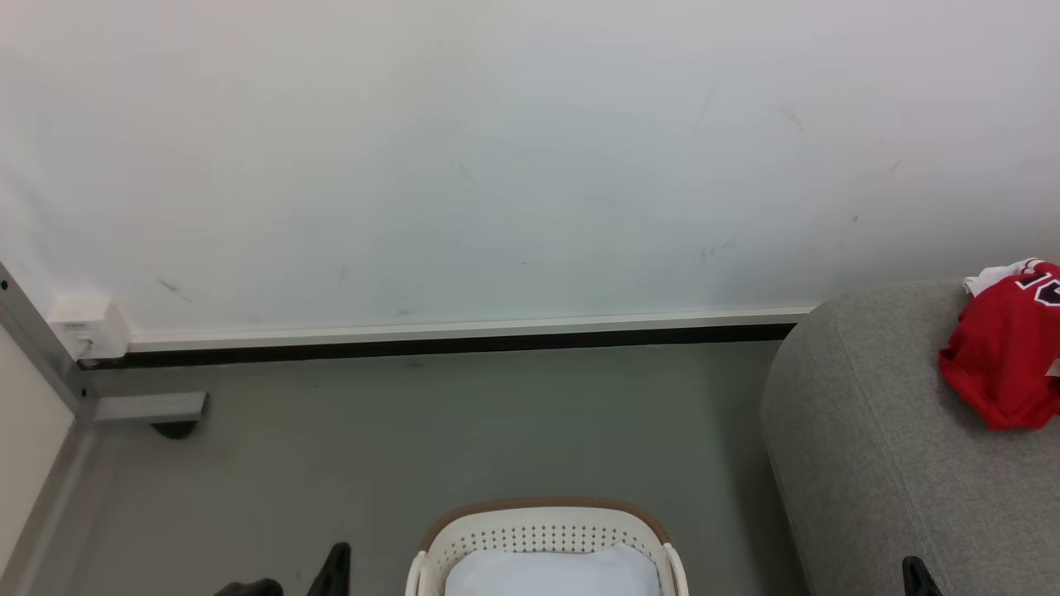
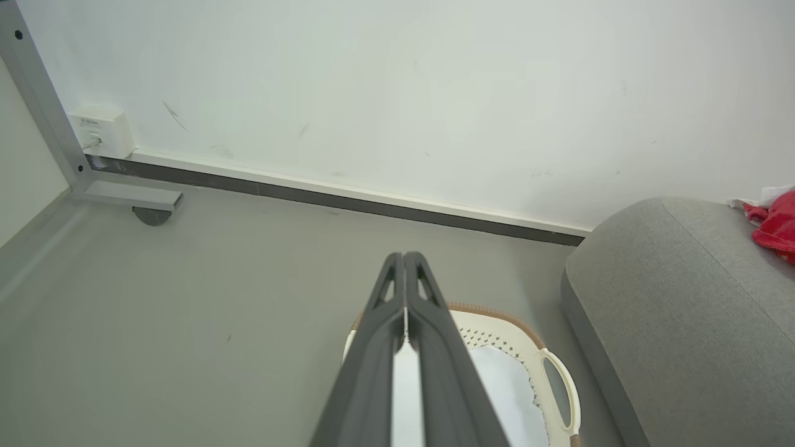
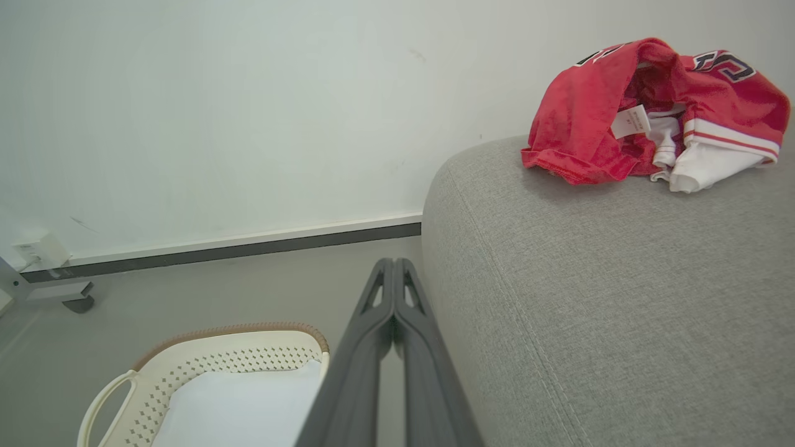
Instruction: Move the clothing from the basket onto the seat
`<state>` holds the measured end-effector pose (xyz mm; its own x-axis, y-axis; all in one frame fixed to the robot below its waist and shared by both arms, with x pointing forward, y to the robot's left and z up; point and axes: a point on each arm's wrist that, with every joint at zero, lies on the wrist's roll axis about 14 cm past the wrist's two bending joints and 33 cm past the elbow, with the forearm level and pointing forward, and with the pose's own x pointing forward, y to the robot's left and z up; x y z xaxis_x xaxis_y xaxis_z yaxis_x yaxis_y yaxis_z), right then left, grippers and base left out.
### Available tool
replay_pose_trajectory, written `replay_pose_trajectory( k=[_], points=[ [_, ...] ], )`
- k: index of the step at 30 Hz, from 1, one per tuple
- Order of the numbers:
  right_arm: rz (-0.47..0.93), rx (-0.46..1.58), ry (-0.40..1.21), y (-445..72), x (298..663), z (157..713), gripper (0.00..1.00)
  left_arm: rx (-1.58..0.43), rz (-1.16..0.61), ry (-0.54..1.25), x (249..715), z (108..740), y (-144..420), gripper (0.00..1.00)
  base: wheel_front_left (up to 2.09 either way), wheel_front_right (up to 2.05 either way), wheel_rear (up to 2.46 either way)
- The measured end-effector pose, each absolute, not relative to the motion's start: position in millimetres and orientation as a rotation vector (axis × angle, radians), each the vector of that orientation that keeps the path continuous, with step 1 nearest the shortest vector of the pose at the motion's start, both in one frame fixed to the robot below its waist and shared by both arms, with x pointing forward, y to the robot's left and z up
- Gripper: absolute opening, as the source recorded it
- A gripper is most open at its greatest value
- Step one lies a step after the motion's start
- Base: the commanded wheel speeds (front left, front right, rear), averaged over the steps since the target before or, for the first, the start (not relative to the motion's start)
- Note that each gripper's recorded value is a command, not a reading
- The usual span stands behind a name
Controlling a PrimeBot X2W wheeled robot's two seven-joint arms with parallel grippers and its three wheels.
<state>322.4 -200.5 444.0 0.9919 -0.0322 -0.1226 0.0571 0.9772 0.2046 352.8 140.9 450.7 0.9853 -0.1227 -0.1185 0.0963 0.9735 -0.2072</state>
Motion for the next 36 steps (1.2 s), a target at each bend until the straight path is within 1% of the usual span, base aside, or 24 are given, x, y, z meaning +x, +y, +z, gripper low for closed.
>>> replay_pose_trajectory(
  k=[19,36],
  points=[
    [-0.108,0.544,0.099,-206.6,334.4,453.4,0.00,-0.541,-0.013,0.138,361.0,458.9,159.6,0.00,0.00,0.00,0.00],
    [-0.123,0.792,0.076,-208.2,347.8,464.1,0.00,-0.792,0.028,0.130,368.0,466.6,169.9,0.00,0.00,0.00,0.00]
  ],
)
